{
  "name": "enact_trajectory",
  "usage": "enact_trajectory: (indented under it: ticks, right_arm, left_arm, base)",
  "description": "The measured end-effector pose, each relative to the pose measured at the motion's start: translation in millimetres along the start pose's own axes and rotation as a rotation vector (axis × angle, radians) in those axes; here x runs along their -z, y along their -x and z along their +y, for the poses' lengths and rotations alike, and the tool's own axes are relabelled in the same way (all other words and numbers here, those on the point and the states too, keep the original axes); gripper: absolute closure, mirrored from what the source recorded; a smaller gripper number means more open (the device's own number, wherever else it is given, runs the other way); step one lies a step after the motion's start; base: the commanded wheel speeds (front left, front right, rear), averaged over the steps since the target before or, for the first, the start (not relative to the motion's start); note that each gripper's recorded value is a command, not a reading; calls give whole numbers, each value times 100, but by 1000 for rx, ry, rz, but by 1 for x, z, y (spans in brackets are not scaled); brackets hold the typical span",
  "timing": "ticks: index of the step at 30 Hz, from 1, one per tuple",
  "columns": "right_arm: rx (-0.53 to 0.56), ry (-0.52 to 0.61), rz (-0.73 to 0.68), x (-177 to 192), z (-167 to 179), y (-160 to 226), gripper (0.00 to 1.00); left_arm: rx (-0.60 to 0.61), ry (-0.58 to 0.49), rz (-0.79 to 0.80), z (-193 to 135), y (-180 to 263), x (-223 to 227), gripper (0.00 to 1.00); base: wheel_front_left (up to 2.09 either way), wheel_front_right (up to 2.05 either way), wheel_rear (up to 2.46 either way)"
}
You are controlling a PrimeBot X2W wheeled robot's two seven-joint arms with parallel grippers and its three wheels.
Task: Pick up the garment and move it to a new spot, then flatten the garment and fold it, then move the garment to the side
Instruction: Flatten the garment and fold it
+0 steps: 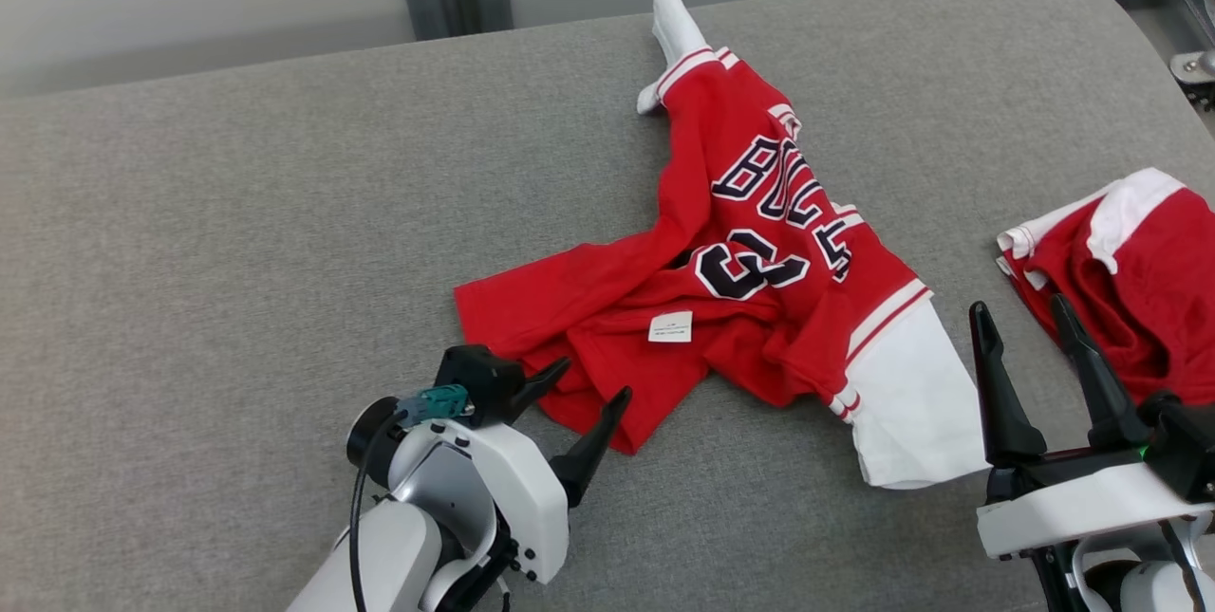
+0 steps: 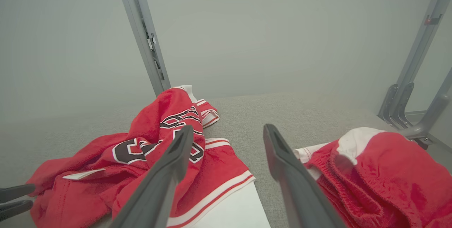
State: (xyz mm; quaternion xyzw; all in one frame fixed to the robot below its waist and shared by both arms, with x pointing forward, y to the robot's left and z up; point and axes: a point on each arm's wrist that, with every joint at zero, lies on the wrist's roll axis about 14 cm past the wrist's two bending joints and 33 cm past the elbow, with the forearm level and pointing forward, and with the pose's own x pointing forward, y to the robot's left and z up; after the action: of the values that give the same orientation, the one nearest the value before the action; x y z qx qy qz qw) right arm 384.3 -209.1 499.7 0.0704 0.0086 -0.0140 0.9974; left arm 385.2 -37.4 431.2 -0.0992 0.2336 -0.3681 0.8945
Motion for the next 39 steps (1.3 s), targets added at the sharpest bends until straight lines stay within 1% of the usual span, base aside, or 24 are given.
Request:
enact_trajectory:
  ticks: [9,13,14,15,16,20,24,27,32,33,39]
  right_arm:
    - [73,-2,11,9,-23,6,0]
    - [81,-8,11,10,-26,6,0]
    - [82,-10,9,10,-26,6,0]
    - [82,-10,8,10,-26,6,0]
    - [83,-10,7,10,-26,6,0]
    - [86,-13,2,10,-27,5,0]
    - [88,-21,0,10,-28,4,0]
    - [85,-28,3,12,-27,1,0]
    - [53,-37,11,15,-17,-6,0]
    - [53,-37,11,15,-17,-6,0]
    - [14,-40,19,17,-4,-16,0]
  left_arm:
    - [-17,53,71,24,-26,17,0]
    - [-21,78,78,27,-29,19,0]
    - [-18,93,76,26,-30,19,22]
    - [-13,97,73,24,-31,19,59]
    - [-8,95,69,23,-32,17,100]
    - [6,87,35,20,-33,11,100]
    - [-23,53,-10,34,-27,1,100]
    - [-82,18,-73,54,-17,-15,100]
    - [-202,-21,-163,90,12,-38,100]
    - [-202,-21,-163,90,12,-38,100]
    - [-327,-70,-270,115,56,-64,100]
  base:
    - [0,0,0]
    - [0,0,0]
    - [0,0,0]
    - [0,0,0]
    - [0,0,0]
    - [0,0,0]
    - [0,0,0]
    - [0,0,0]
    - [0,0,0]
    - [0,0,0]
    - [0,0,0]
